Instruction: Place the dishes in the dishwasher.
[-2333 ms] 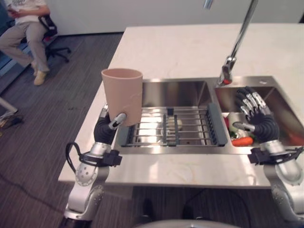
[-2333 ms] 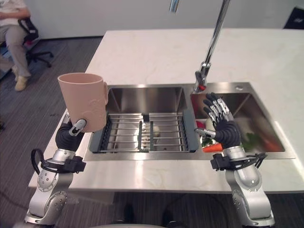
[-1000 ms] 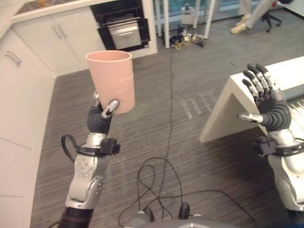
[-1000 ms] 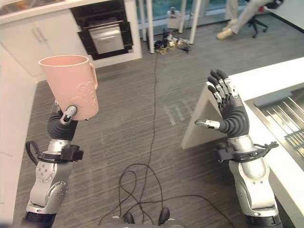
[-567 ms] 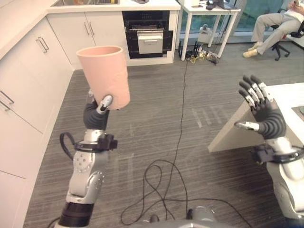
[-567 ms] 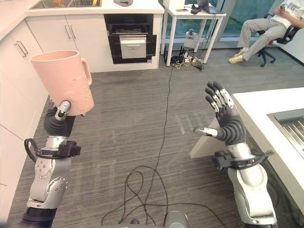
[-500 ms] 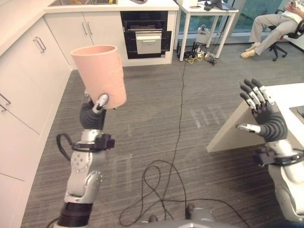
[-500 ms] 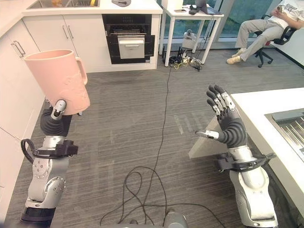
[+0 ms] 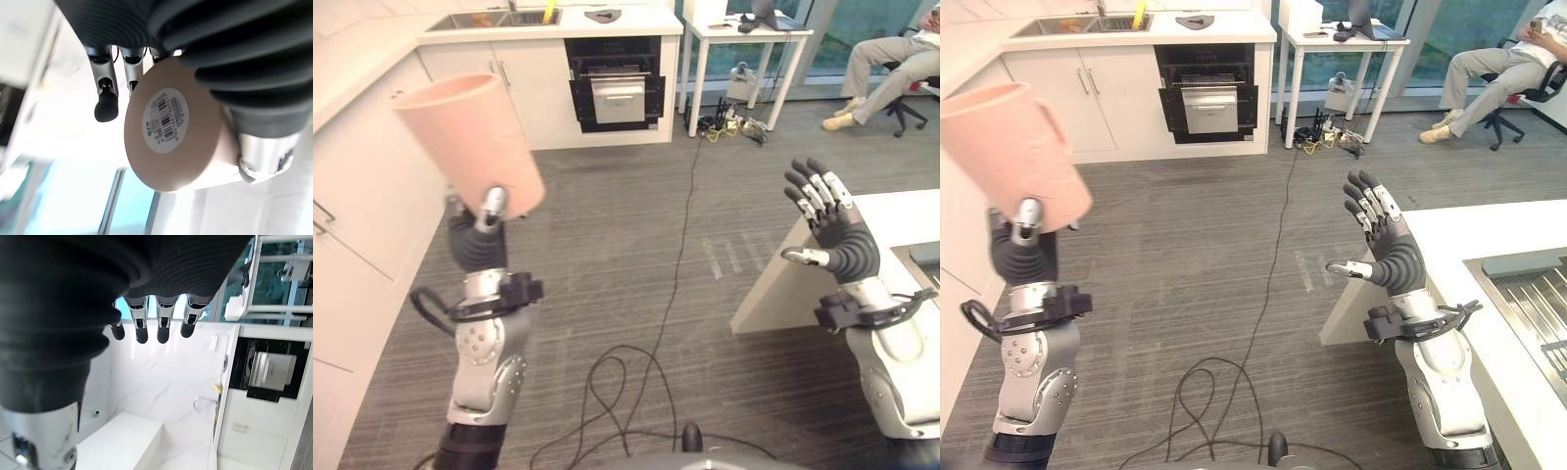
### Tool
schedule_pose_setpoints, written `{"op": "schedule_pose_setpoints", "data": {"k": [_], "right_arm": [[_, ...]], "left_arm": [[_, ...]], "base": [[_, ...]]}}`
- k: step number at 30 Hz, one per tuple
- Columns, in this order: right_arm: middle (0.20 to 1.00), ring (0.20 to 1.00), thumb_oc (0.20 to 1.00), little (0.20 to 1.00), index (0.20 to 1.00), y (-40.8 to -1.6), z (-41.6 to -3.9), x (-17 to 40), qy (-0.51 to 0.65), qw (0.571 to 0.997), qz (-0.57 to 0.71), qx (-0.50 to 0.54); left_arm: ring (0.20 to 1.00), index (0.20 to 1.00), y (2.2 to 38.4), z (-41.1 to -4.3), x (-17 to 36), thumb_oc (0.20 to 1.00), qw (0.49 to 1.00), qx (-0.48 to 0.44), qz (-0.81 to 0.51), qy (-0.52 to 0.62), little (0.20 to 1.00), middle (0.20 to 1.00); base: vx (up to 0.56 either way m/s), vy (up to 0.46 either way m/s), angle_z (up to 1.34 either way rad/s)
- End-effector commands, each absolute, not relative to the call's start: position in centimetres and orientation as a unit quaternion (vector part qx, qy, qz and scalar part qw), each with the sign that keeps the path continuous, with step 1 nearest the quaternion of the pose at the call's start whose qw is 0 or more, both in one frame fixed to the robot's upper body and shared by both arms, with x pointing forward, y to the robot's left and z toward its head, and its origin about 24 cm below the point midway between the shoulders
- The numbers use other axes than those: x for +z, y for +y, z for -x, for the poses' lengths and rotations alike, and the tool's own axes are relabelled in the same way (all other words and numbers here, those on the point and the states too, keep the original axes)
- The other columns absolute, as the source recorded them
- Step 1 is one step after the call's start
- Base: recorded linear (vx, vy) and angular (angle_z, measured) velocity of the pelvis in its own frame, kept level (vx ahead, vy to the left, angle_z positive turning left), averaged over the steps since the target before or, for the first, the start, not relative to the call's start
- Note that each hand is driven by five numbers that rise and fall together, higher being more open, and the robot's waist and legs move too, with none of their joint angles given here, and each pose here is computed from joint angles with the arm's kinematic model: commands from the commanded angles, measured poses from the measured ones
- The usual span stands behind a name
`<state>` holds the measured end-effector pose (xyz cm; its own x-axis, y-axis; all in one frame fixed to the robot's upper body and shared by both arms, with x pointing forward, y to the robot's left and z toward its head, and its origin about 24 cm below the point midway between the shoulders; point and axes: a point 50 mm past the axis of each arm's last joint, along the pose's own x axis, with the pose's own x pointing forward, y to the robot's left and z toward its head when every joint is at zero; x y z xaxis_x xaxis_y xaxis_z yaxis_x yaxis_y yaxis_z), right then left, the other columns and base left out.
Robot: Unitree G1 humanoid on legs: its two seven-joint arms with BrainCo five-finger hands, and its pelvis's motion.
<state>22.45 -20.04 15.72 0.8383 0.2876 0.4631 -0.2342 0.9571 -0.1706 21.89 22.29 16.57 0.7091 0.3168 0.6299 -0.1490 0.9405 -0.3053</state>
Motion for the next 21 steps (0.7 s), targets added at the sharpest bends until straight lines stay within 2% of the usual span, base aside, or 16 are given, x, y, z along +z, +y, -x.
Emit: {"op": "schedule_pose_setpoints", "data": {"k": [1, 11, 12, 21], "right_arm": [[1.0, 1.0, 1.0, 1.0, 1.0, -19.4, -22.3, 18.7, -0.326, 0.932, 0.046, 0.15], [1.0, 1.0, 1.0, 1.0, 1.0, -19.2, -22.4, 18.6, -0.331, 0.933, 0.054, 0.129], [1.0, 1.0, 1.0, 1.0, 1.0, -20.3, -21.9, 15.8, -0.284, 0.954, 0.032, 0.085], [1.0, 1.0, 1.0, 1.0, 1.0, -21.3, -21.1, 15.6, -0.272, 0.958, 0.019, 0.084]], "left_arm": [[0.2, 0.2, 21.8, -21.2, 19.1, 0.2, 0.896, 0.107, 0.07, -0.426, 0.2, 0.2], [0.2, 0.2, 22.5, -21.0, 18.9, 0.2, 0.901, 0.109, 0.058, -0.415, 0.2, 0.2], [0.2, 0.2, 22.2, -21.4, 15.5, 0.2, 0.94, 0.056, 0.062, -0.331, 0.2, 0.2], [0.2, 0.2, 22.0, -21.8, 15.7, 0.2, 0.94, 0.049, 0.055, -0.333, 0.2, 0.2]], "base": [[0.06, -0.05, 0.39], [0.03, -0.012, 0.24], [0.0, 0.0, 0.0], [0.08, -0.051, 0.01]]}}
